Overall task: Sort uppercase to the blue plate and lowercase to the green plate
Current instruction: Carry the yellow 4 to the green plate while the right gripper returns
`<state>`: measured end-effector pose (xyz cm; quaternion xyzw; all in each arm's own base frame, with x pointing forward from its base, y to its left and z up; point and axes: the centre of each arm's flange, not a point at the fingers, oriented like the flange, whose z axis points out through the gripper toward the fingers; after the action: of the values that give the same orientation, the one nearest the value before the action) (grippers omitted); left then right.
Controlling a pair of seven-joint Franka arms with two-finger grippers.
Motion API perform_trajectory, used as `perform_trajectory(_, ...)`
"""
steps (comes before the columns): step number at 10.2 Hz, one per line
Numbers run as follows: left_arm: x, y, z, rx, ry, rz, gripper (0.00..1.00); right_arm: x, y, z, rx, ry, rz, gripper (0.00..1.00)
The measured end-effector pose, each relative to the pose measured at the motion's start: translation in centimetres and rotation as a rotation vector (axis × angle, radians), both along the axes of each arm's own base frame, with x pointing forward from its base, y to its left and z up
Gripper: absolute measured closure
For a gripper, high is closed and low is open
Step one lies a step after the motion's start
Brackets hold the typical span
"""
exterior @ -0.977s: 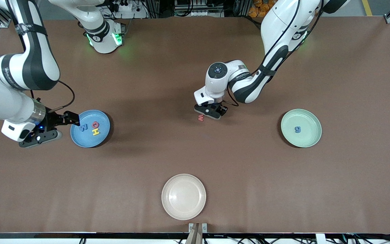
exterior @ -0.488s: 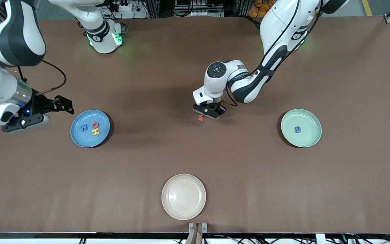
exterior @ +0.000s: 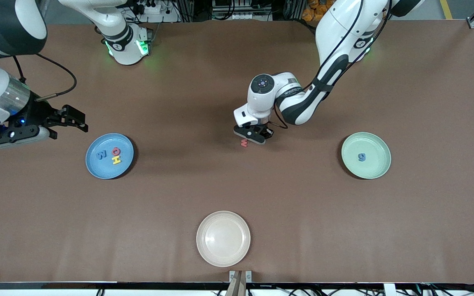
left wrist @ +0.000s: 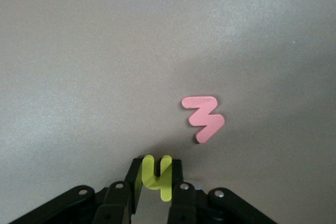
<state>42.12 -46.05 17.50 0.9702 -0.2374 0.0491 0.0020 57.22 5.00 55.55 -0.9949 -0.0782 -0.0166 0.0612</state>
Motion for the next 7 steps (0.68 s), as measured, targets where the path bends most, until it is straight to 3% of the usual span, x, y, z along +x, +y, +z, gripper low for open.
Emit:
perform_trajectory(3, 4.0, 4.3, 0.5, 0.067, -0.005, 0.018, 0.74, -1.2, -0.5, 2.6, -0.015, -0.004, -0.004, 0.0)
perform_trajectory(7, 9.8, 13.6, 4.9, 0.214, 0.054, 0.088, 0.74, -1.5, -2.8, 2.9, -0.068, 0.008, -0.027, 0.0)
